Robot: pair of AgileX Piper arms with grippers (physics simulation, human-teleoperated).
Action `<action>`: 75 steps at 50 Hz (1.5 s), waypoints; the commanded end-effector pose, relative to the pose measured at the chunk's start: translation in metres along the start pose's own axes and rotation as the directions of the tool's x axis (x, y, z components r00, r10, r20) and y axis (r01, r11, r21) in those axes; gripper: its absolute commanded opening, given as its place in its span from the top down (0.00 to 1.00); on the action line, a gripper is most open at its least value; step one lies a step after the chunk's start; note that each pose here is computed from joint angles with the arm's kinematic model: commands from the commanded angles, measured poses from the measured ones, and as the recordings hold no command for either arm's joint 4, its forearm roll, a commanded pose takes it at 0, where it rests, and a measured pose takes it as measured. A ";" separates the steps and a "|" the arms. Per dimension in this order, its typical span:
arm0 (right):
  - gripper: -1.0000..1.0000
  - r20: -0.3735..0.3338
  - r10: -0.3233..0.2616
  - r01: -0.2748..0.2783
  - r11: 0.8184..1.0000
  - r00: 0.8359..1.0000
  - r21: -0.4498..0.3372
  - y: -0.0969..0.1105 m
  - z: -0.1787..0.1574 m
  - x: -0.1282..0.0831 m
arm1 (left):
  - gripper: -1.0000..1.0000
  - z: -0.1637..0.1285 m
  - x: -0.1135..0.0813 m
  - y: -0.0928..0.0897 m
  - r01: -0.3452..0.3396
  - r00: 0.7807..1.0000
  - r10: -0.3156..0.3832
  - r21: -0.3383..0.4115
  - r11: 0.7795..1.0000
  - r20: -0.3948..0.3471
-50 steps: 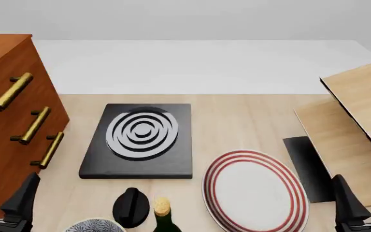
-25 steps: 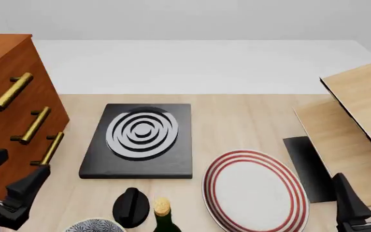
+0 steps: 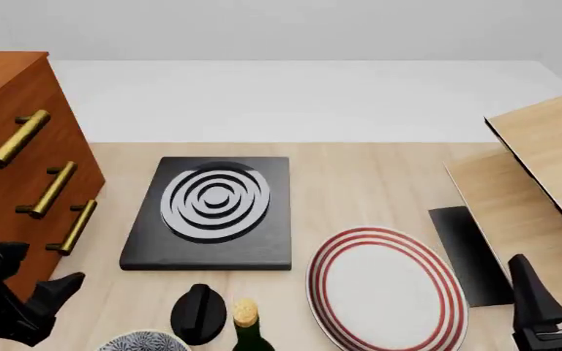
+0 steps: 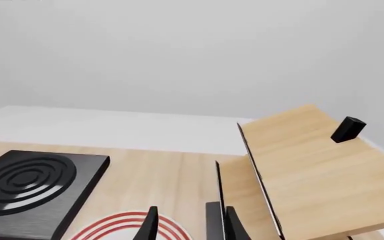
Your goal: Pick up the akita bowl and put it on the plate.
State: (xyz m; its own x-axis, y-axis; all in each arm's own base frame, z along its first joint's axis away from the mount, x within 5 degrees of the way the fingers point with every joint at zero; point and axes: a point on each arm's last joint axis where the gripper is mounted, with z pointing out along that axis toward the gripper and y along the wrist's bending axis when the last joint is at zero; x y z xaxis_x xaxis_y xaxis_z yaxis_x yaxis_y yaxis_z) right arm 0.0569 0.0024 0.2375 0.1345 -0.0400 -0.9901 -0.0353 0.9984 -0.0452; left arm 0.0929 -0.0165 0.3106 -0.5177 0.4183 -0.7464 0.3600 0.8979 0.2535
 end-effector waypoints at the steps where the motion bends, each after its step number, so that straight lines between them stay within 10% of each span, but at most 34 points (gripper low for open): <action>1: 0.00 0.003 0.000 0.000 1.000 1.000 0.011 -0.001 0.003 -0.002 | 0.00 0.002 0.000 -0.004 0.020 0.994 -0.012 0.069 0.997 -0.113; 75: 0.00 0.004 -0.001 0.001 1.000 1.000 0.020 -0.001 0.001 -0.003 | 0.00 0.108 0.118 -0.073 0.131 0.900 -0.014 0.241 0.962 -0.435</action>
State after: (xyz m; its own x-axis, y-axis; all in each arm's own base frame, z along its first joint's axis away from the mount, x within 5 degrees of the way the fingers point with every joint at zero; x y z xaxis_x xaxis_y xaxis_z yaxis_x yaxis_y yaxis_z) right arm 0.0591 0.0013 0.2400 0.1366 -0.0410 -0.9898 -0.0159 0.9989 -0.0436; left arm 0.0917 -0.0469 0.1520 -0.7984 0.4222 -0.4292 0.4653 0.8851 0.0052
